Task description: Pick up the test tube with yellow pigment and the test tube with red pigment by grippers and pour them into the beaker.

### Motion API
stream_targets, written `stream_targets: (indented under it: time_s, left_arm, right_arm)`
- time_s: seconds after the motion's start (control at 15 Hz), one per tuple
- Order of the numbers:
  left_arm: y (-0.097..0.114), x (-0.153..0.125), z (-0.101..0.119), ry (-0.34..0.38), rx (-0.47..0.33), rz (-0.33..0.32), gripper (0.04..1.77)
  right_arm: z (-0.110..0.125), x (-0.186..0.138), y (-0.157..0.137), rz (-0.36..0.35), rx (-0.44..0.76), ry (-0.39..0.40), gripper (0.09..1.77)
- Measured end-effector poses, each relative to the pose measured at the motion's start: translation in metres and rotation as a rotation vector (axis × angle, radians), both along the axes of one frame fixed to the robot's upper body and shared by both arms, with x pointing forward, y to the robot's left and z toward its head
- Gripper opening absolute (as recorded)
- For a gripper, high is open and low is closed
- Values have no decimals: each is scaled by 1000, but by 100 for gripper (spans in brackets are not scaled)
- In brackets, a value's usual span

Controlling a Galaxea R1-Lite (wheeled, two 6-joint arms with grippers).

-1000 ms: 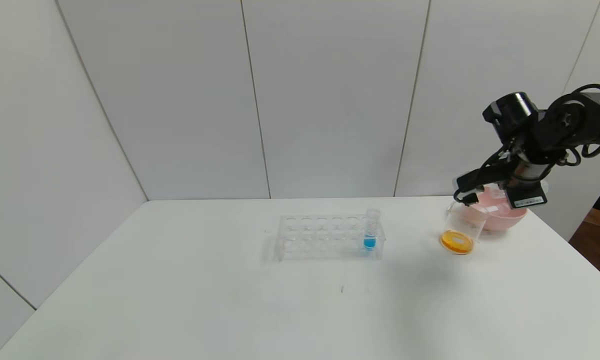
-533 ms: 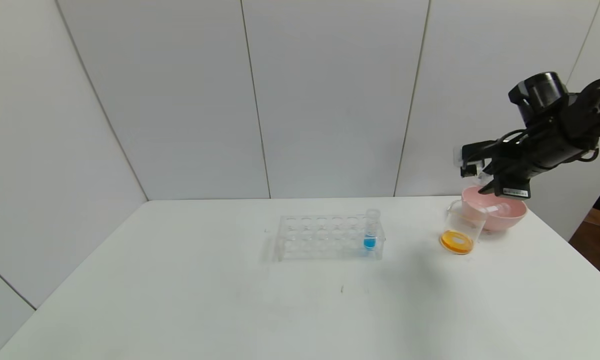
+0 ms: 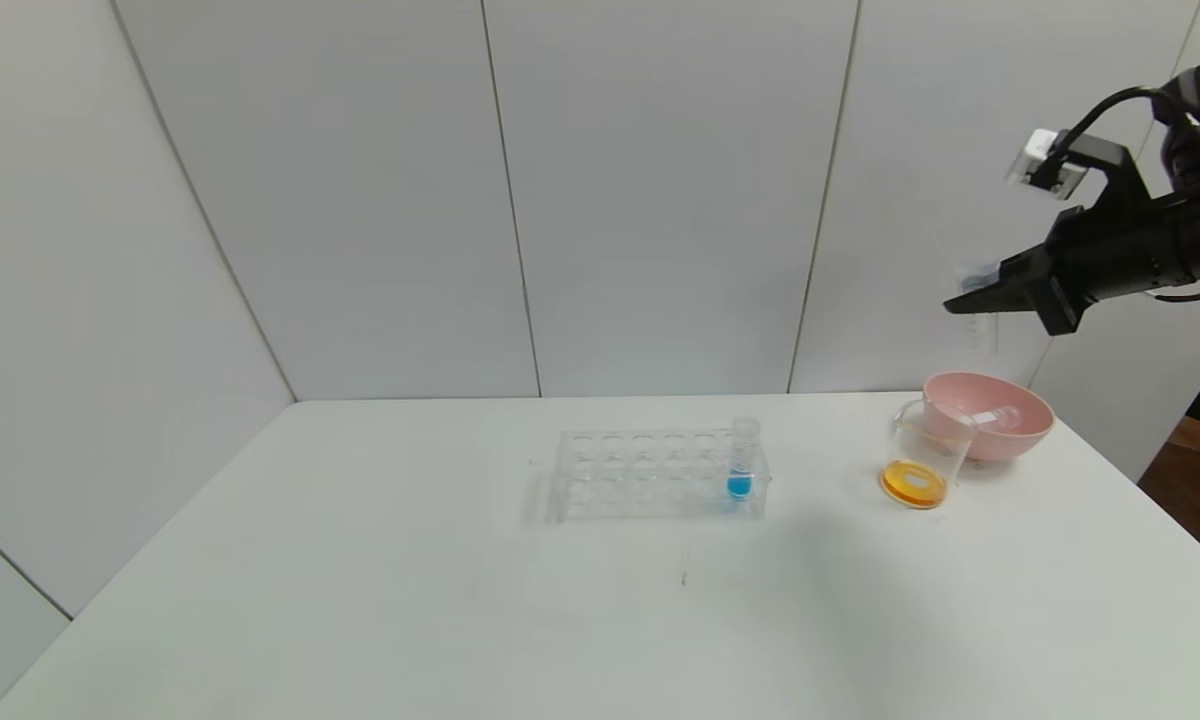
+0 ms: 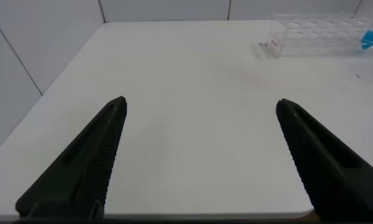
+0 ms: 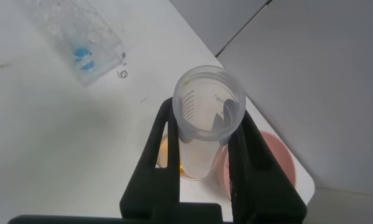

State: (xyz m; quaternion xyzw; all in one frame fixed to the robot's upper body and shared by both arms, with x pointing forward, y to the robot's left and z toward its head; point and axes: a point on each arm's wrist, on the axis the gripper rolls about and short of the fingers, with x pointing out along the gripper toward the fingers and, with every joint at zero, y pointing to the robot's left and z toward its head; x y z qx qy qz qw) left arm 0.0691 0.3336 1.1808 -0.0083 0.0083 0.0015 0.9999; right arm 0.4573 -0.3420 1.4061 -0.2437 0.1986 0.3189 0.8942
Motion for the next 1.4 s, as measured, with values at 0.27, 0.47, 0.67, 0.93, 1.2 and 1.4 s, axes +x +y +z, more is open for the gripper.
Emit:
stream_targets:
  time_s: [0.27, 0.47, 0.67, 0.93, 1.2, 1.4]
  left_arm:
    - [0, 0, 0, 0, 0, 0, 172]
    - [0, 0, 0, 0, 0, 0, 172]
    - [0, 0, 0, 0, 0, 0, 172]
    - [0, 0, 0, 0, 0, 0, 172]
    - [0, 0, 0, 0, 0, 0, 172]
    - [0, 0, 0, 0, 0, 0, 172]
  right_arm:
    - [18, -14, -28, -180, 239, 48, 51]
    - [32, -16, -47, -310, 396, 2, 51]
    - [24, -13, -73, -396, 421, -70, 51]
    - [-2, 2, -91, -538, 438, -193, 51]
    - [-38, 15, -90, -611, 463, -138, 51]
    - [-55, 31, -91, -638, 455, -173, 51]
